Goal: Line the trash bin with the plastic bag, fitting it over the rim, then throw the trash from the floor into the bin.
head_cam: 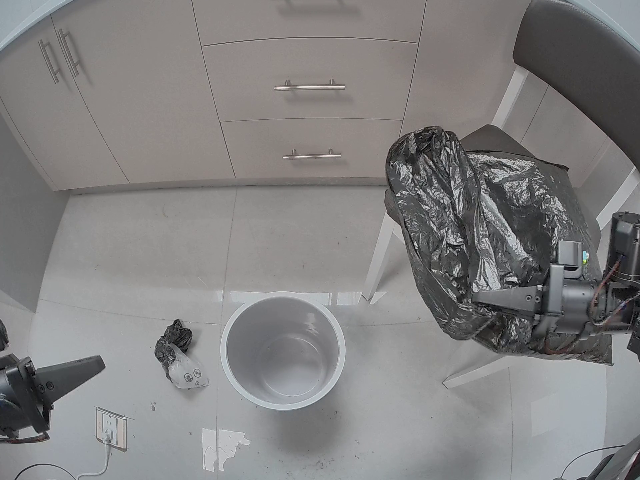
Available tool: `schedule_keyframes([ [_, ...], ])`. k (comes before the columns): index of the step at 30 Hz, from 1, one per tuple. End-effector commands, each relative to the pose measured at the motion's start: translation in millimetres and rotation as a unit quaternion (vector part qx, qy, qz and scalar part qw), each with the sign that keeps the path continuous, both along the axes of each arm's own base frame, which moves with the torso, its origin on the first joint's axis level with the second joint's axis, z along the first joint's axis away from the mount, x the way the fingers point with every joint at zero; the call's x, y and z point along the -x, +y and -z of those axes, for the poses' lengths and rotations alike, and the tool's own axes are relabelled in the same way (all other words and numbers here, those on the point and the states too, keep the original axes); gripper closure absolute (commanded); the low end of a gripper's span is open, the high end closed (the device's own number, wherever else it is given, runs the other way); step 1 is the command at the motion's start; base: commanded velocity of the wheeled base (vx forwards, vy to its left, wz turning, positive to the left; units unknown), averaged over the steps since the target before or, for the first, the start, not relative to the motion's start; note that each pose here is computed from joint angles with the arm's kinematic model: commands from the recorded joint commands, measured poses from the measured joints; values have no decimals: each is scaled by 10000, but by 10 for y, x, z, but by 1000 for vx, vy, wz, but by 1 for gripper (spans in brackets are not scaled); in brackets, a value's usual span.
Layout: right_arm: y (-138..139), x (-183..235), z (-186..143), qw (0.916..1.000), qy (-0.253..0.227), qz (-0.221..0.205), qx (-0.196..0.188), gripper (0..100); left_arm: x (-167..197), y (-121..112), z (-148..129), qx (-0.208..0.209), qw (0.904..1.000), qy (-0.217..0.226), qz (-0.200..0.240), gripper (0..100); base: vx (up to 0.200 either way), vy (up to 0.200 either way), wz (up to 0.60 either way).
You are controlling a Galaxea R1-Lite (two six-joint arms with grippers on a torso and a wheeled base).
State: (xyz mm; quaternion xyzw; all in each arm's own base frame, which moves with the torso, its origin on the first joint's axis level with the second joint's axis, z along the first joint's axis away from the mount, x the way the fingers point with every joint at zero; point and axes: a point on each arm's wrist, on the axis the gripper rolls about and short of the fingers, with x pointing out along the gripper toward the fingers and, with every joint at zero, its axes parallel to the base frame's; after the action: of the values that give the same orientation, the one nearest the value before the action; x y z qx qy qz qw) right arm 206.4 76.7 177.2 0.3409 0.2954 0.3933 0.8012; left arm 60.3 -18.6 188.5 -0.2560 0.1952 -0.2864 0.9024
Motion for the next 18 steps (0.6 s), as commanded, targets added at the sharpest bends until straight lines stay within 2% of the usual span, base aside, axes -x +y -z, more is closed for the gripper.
schedule_keyframes([
  [1, -178, 526, -330, 9938, -641, -750, -504, 100, -99, -50, -87, 660, 9919, 515, 955, 100, 0, 0, 0],
  [6, -125, 602, -405, 9906, -787, -975, -556, 100, -101, -73, -82, 755, 9850, 620, 1423, 100, 0, 0, 0],
  [10, -50, 650, -467, 9863, -898, -1244, -606, 100, -204, -87, -119, 758, 9846, 744, 1388, 100, 0, 0, 0],
  [18, -33, 613, -694, 9849, -1006, -1243, -666, 100, -361, -107, -54, 762, 9811, 1108, 1388, 100, 0, 0, 0],
])
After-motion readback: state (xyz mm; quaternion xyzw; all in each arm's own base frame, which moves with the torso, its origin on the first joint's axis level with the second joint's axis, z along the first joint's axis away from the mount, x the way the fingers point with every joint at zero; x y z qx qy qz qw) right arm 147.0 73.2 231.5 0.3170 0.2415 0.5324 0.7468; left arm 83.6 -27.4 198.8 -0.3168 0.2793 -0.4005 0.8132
